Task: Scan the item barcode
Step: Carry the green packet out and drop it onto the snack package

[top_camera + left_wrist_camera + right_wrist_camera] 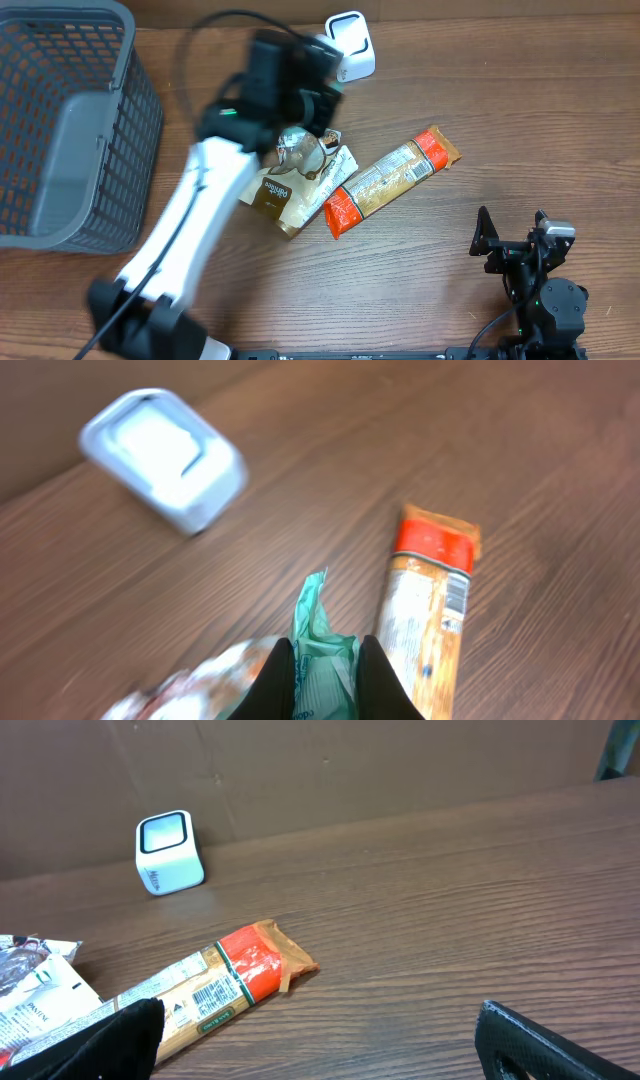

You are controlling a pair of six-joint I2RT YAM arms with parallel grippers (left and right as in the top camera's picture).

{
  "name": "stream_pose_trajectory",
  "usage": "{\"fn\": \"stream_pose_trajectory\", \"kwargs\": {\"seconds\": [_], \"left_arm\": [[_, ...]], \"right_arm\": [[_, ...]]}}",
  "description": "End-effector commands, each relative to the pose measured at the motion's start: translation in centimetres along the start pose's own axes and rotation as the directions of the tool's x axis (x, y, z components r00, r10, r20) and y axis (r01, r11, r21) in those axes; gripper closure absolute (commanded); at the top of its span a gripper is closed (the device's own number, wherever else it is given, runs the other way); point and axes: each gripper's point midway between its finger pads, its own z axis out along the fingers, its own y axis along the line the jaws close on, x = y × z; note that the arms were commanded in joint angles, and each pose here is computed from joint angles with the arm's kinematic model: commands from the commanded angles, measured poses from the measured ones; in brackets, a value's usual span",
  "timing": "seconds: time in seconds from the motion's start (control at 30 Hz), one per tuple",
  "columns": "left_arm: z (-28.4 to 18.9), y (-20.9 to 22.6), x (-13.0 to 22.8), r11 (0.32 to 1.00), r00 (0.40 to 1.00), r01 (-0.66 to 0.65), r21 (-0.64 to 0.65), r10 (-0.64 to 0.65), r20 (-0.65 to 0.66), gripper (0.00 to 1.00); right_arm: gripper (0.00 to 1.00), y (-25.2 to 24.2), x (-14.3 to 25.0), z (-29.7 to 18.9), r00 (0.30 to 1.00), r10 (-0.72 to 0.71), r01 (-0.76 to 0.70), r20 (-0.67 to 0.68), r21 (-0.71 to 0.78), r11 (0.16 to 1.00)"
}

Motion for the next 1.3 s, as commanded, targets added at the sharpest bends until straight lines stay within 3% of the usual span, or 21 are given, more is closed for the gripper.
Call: {"fn": "stream_pose_trajectory", "kwargs": {"seconds": [0.0,0.1,0.23,0.6,0.83,0.97,1.03,1.27], "left_arm": [[4.7,-3.0,0.5,0.982,0.983,-0.185,0.047,0.185,-0.013,0.96],[8.4,-5.1,1.1,0.947,0.95,-0.31,0.085,0.311,0.002,0.96],[12.2,-7.0,2.4,0.917,0.924,-0.38,0.119,0.382,0.01,0.96],[16.1,-7.1,6.1,0.947,0.952,-0.281,0.153,0.296,-0.081,0.96],[15.7,-7.4,6.5,0.985,0.985,-0.091,0.146,0.111,-0.136,0.96],[15.2,-9.6,6.3,0.968,0.989,0.042,0.247,-0.006,-0.148,0.96],[14.9,-10.7,6.6,0.95,0.98,0.124,0.286,-0.072,-0.184,0.96],[14.5,-11.7,8.5,0.906,0.904,0.36,0.222,-0.28,-0.324,0.96]], "right_arm": [[0.0,-0.2,-0.1,-0.2,1.0,0.003,-0.003,0.0,0.011,1.0],[0.0,-0.2,-0.1,-0.2,1.0,0.003,-0.003,0.0,0.01,1.0],[0.0,-0.2,-0.1,-0.2,1.0,0.003,-0.003,0.0,0.011,1.0],[0.0,-0.2,-0.1,-0.2,1.0,0.003,-0.003,0.0,0.011,1.0],[0.0,-0.2,-0.1,-0.2,1.0,0.003,-0.003,0.0,0.01,1.0],[0.0,-0.2,-0.1,-0.2,1.0,0.003,-0.003,0.0,0.01,1.0],[0.0,-0.2,-0.1,-0.2,1.0,0.003,-0.003,0.0,0.011,1.0],[0.0,-0.2,-0.1,-0.2,1.0,0.003,-0.003,0.0,0.01,1.0]]}}
